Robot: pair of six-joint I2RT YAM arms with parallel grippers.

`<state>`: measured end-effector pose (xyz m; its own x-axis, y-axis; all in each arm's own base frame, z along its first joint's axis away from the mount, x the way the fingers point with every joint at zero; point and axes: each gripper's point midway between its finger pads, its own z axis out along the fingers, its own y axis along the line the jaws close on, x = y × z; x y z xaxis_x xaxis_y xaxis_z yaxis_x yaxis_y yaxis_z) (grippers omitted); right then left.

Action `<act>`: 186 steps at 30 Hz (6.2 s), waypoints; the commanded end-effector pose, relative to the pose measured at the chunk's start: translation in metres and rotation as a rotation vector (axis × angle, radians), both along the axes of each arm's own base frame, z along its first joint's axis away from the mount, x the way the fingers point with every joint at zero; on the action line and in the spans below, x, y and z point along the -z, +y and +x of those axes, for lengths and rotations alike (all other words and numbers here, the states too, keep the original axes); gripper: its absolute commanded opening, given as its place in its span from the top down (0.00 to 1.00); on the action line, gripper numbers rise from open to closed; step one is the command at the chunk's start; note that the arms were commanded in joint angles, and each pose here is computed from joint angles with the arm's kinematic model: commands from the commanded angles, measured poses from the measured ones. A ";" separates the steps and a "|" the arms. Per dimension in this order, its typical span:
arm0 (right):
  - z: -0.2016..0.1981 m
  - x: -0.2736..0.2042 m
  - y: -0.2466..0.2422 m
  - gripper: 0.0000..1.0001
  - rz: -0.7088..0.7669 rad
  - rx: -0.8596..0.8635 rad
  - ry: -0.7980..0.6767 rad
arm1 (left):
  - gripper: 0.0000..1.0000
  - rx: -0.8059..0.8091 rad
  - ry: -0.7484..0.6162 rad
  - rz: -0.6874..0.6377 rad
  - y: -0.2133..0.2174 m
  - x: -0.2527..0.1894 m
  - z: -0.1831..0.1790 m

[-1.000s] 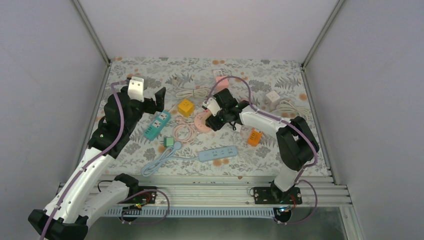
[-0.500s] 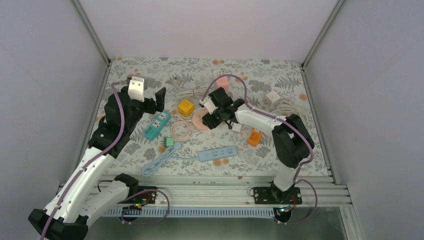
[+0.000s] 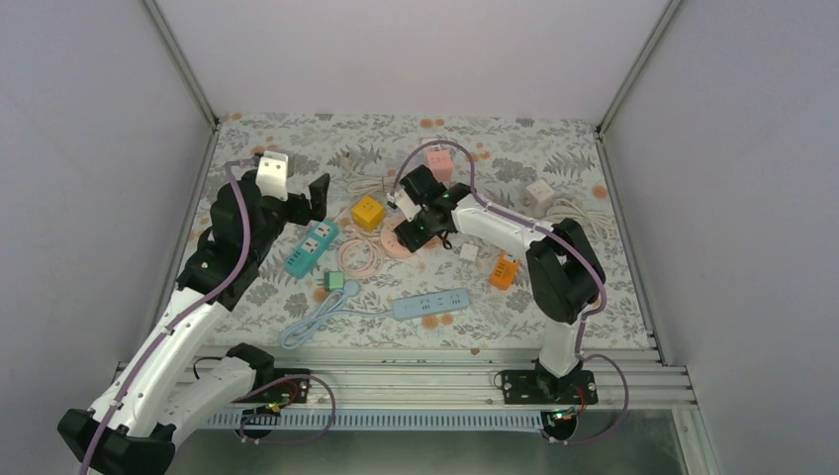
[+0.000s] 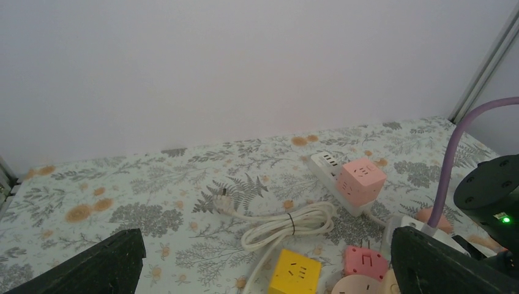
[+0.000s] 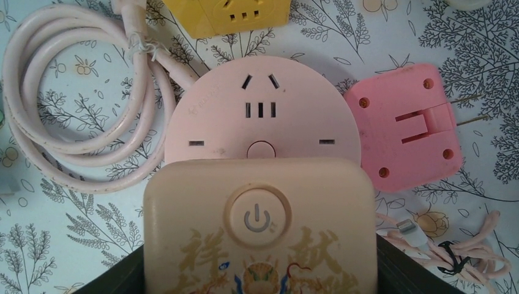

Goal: Insert the plug

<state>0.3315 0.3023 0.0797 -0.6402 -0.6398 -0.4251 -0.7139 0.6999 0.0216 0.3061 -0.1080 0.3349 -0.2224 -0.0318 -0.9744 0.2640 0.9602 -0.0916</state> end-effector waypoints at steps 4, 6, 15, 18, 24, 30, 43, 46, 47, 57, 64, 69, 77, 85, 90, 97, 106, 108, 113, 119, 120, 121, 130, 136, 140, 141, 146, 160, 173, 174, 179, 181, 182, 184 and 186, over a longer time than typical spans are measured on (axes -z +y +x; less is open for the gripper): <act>-0.039 0.080 -0.042 0.58 -0.238 0.051 0.196 | 0.00 -0.016 -0.026 0.006 0.005 -0.013 -0.001; -0.039 0.078 -0.039 0.58 -0.199 0.028 0.161 | 0.00 -0.016 -0.026 0.006 0.004 -0.013 0.000; -0.047 0.086 -0.048 0.58 -0.229 -0.031 0.155 | 0.00 -0.016 -0.027 0.008 0.004 -0.014 0.000; -0.052 0.084 -0.055 0.58 -0.245 -0.026 0.169 | 0.00 -0.016 -0.026 0.009 0.004 -0.014 0.000; -0.061 0.050 -0.053 0.58 -0.173 -0.060 0.147 | 0.00 -0.014 -0.025 0.011 0.004 -0.015 0.001; -0.061 0.048 -0.049 0.59 -0.148 -0.069 0.138 | 0.00 -0.009 -0.020 0.009 0.002 -0.013 0.002; -0.083 0.112 -0.076 0.58 -0.245 -0.038 0.210 | 0.00 -0.014 -0.013 0.009 0.004 -0.010 0.001; -0.090 0.121 -0.081 0.58 -0.257 -0.052 0.227 | 0.00 -0.009 -0.011 0.009 0.002 -0.009 0.001; -0.092 0.123 -0.082 0.59 -0.259 -0.054 0.235 | 0.00 -0.009 -0.010 0.009 0.002 -0.009 0.002; -0.080 0.091 -0.068 0.53 -0.195 -0.085 0.168 | 0.00 -0.011 -0.006 0.011 0.003 -0.009 0.002; -0.068 0.050 -0.055 0.27 -0.095 -0.100 0.046 | 0.00 -0.007 -0.005 0.003 0.001 -0.009 0.002; -0.056 0.025 -0.048 0.13 -0.038 -0.079 -0.033 | 0.00 -0.006 0.000 0.006 0.001 -0.008 0.002; -0.010 -0.070 -0.064 0.03 0.122 0.227 -0.338 | 0.00 -0.015 -0.022 -0.007 0.004 -0.014 0.000; -0.001 -0.092 -0.140 0.14 0.253 0.832 -0.322 | 0.00 -0.024 -0.054 -0.030 0.006 -0.022 -0.003; -0.011 -0.053 -0.160 0.25 0.228 0.954 -0.222 | 0.00 -0.017 -0.057 -0.034 0.005 -0.023 -0.003; -0.019 0.003 -0.155 0.26 0.178 0.979 -0.082 | 0.00 -0.007 -0.057 -0.031 0.004 -0.022 -0.005; -0.009 0.040 -0.157 0.23 0.075 1.002 -0.041 | 0.00 -0.003 -0.053 -0.028 0.004 -0.020 -0.006; -0.005 0.043 -0.156 0.27 0.078 0.999 -0.039 | 0.00 -0.004 -0.050 -0.028 0.003 -0.019 -0.005; 0.002 0.047 -0.152 0.36 0.107 0.990 -0.025 | 0.00 -0.006 -0.050 -0.027 0.004 -0.019 -0.005; 0.005 0.060 -0.146 0.52 0.113 0.951 0.019 | 0.00 -0.006 -0.046 -0.026 0.004 -0.018 -0.005; 0.006 0.061 -0.146 0.55 0.111 0.948 0.020 | 0.00 -0.007 -0.046 -0.028 0.004 -0.018 -0.005; 0.007 0.061 -0.147 0.57 0.107 0.948 0.014 | 0.00 -0.008 -0.044 -0.028 0.004 -0.017 -0.005; 0.044 -0.050 -0.139 0.58 0.289 0.842 -0.271 | 0.00 0.067 0.037 -0.004 -0.013 0.003 0.002; 0.064 -0.145 -0.117 0.57 0.438 0.678 -0.455 | 0.00 0.145 0.058 -0.048 -0.029 0.003 0.001; 0.065 -0.185 -0.082 0.57 0.541 0.468 -0.482 | 0.00 0.215 0.075 -0.108 -0.043 0.000 0.001; 0.064 -0.193 -0.072 0.56 0.566 0.411 -0.488 | 0.00 0.243 0.076 -0.132 -0.049 -0.002 -0.001; 0.043 -0.220 -0.024 0.55 0.671 0.125 -0.515 | 0.00 0.369 0.059 -0.269 -0.069 -0.022 -0.013; -0.014 -0.218 0.054 0.55 0.690 -0.333 -0.629 | 0.20 0.625 0.271 -0.522 -0.113 -0.017 -0.027; -0.027 -0.222 0.059 0.56 0.682 -0.458 -0.726 | 0.45 0.685 0.459 -0.535 -0.121 0.009 -0.022; -0.028 -0.223 0.060 0.56 0.686 -0.456 -0.727 | 0.46 0.659 0.463 -0.529 -0.118 0.013 -0.018; -0.031 -0.228 0.061 0.57 0.702 -0.466 -0.736 | 0.34 0.631 0.479 -0.527 -0.116 0.018 -0.012; -0.033 -0.229 0.061 0.57 0.706 -0.479 -0.735 | 0.33 0.611 0.485 -0.521 -0.115 0.021 -0.008; -0.035 -0.228 0.062 0.57 0.708 -0.488 -0.731 | 0.32 0.606 0.486 -0.518 -0.114 0.022 -0.007; -0.039 -0.229 0.064 0.57 0.715 -0.513 -0.725 | 0.32 0.612 0.500 -0.515 -0.116 0.026 -0.005; -0.043 -0.228 0.064 0.57 0.721 -0.536 -0.718 | 0.32 0.618 0.518 -0.512 -0.118 0.031 -0.003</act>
